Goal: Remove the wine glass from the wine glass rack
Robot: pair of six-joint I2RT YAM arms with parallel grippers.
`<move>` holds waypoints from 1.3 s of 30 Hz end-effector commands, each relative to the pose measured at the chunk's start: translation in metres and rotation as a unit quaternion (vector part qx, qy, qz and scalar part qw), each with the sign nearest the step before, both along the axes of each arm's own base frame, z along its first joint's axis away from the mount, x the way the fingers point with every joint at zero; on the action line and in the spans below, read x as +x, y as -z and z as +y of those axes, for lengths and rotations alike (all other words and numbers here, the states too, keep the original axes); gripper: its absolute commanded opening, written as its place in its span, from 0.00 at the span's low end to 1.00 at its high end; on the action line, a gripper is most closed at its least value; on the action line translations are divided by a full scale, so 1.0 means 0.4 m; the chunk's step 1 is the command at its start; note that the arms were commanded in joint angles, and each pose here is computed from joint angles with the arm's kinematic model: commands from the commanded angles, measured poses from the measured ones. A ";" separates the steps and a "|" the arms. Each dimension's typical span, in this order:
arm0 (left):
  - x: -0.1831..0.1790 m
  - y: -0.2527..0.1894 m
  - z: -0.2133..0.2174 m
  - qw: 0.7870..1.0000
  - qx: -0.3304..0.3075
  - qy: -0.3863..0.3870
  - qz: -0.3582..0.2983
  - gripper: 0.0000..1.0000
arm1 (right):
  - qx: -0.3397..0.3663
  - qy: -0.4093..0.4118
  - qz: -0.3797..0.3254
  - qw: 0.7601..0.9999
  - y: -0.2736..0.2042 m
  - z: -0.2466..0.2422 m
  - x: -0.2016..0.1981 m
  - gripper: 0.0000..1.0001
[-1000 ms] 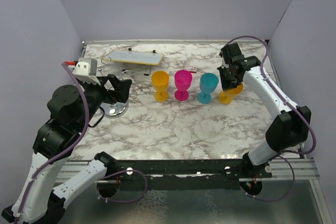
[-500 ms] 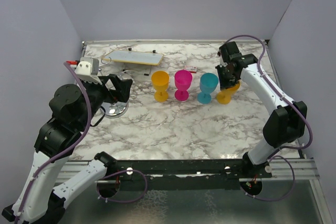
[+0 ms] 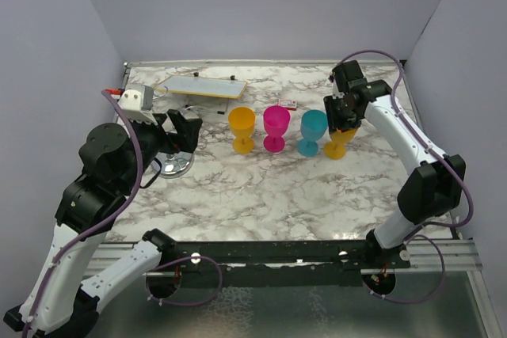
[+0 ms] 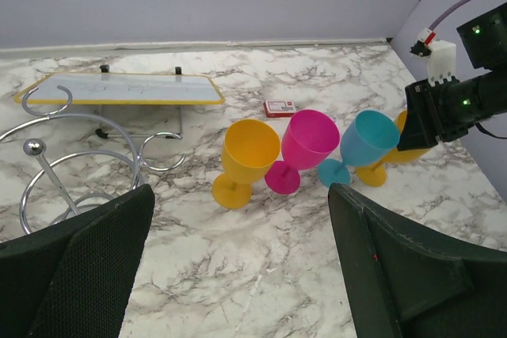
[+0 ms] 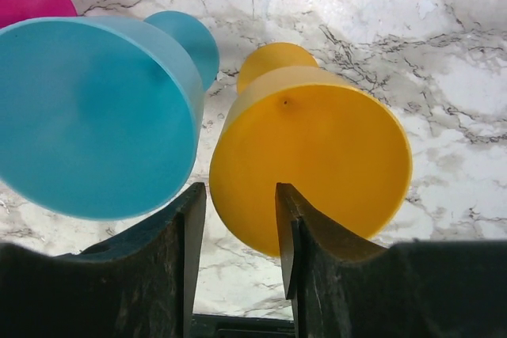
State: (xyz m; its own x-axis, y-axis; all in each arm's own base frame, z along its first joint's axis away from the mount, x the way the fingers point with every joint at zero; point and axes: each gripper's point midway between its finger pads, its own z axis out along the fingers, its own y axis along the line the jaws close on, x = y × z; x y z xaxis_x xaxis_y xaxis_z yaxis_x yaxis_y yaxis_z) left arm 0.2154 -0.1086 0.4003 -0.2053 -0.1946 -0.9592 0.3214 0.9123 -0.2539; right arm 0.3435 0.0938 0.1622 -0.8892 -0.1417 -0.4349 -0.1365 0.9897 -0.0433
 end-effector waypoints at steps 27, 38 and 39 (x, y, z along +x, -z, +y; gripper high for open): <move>0.075 -0.108 0.013 0.997 -0.027 -0.058 -0.040 0.94 | 0.161 -0.197 -0.492 0.833 -0.623 0.056 -0.242 0.92; 0.046 -0.212 0.098 0.986 -0.046 -0.122 -0.109 0.94 | 0.160 -0.214 -0.628 0.731 -0.751 0.013 -0.424 0.97; 0.042 -0.217 0.105 0.984 -0.049 -0.126 -0.113 0.94 | 0.160 -0.202 -0.635 0.728 -0.762 0.002 -0.428 0.97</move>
State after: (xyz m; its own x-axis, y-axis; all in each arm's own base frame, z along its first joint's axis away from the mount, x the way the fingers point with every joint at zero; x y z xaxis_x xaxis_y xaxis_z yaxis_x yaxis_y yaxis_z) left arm 0.2412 -0.0903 0.4569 -0.0431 -0.2674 -0.9626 0.2019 0.9413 -0.2705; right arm 0.1781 0.1104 0.4384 0.2320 -0.0252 -0.9724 -0.5479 0.8226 -0.1521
